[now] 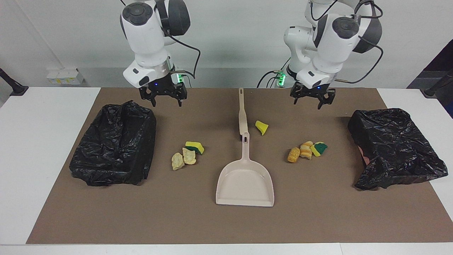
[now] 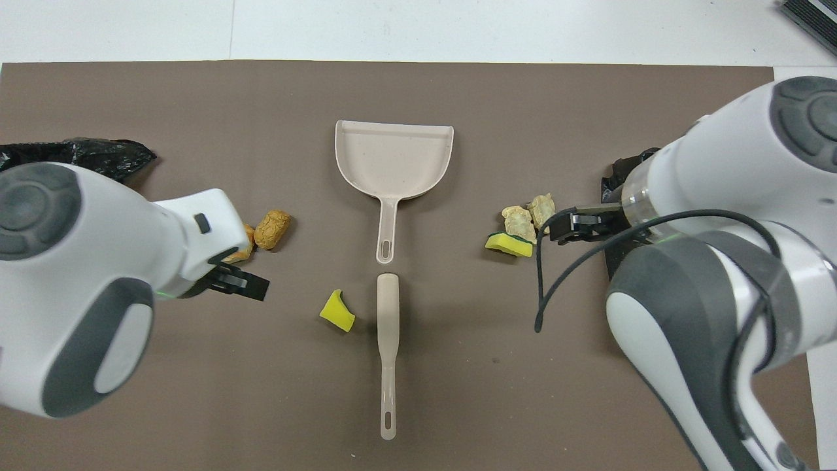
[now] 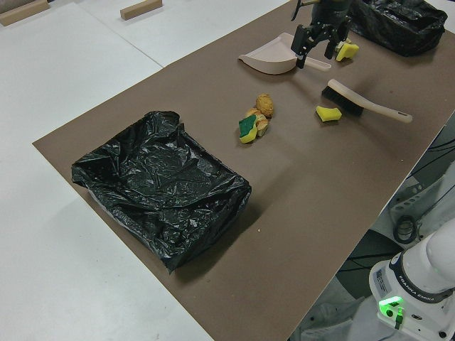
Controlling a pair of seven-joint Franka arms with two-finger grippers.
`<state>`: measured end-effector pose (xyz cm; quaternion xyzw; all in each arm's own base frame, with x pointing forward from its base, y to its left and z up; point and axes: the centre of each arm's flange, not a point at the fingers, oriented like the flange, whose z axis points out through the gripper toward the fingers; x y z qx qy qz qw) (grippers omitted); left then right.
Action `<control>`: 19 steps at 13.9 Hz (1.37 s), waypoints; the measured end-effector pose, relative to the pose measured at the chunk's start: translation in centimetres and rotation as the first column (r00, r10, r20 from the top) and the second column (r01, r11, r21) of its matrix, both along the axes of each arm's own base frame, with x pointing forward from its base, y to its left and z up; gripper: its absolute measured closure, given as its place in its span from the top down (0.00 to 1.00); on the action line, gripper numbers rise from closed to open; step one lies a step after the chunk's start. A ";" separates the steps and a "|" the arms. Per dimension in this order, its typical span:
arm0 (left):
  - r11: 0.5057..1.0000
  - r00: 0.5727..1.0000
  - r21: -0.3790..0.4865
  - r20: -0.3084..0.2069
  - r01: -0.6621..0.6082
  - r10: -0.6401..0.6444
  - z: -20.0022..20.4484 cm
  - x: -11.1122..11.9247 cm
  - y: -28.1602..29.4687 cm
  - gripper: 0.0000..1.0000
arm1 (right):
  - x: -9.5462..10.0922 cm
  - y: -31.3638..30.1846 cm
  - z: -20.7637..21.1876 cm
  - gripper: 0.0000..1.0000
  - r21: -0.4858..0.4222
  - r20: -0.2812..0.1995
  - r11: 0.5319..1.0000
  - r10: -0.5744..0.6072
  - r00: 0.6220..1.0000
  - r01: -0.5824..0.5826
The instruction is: Sweep and dump trash in bin
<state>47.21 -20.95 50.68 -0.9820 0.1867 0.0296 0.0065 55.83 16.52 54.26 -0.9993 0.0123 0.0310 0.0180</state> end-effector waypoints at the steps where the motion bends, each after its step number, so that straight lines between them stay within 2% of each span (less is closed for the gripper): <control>1: 1.000 1.000 0.001 0.004 0.003 -0.003 -1.1 -1.3 -2.4 1.00 | 0.5 0.7 -1.1 1.00 0.014 -0.012 1.000 -0.006 1.000 0.006; 3: 1.000 1.000 0.000 0.016 0.004 -0.004 -3.3 -4.3 -7.1 1.00 | 1.1 3.5 -3.6 1.00 0.047 -0.040 0.999 -0.015 0.999 0.017; 6: 1.000 0.999 -0.018 0.047 -0.015 0.016 -7.7 -10.1 -13.3 1.00 | 1.6 8.1 -7.1 1.00 0.064 -0.072 0.993 -0.097 0.993 0.102; 8: 1.000 0.998 -0.025 0.054 -0.016 0.017 -11.0 -13.5 -15.2 1.00 | 2.2 9.8 -8.1 1.00 0.087 -0.103 0.983 -0.155 0.983 0.164; 11: 0.998 0.997 -0.035 0.051 -0.060 0.062 -13.5 -17.0 -16.8 1.00 | 3.0 11.7 -9.5 1.00 0.111 -0.142 0.969 -0.204 0.969 0.220; 14: 0.994 0.994 -0.057 0.041 -0.095 0.098 -14.8 -18.1 -17.0 1.00 | 3.6 14.5 -10.6 1.00 0.154 -0.165 0.942 -0.274 0.947 0.299; 16: 0.988 0.991 -0.072 0.015 -0.134 0.135 -15.1 -17.9 -16.7 1.00 | 3.1 18.2 -12.5 1.00 0.167 -0.149 0.941 -0.271 0.951 0.295; 17: 0.982 0.986 -0.086 -0.013 -0.166 0.165 -15.1 -17.9 -16.7 0.92 | 2.8 20.2 -13.7 1.00 0.170 -0.138 0.945 -0.259 0.956 0.281; 19: 0.971 0.976 -0.106 -0.058 -0.214 0.209 -15.2 -17.9 -16.7 0.86 | 2.8 23.4 -15.9 1.00 0.188 -0.102 0.947 -0.244 0.964 0.259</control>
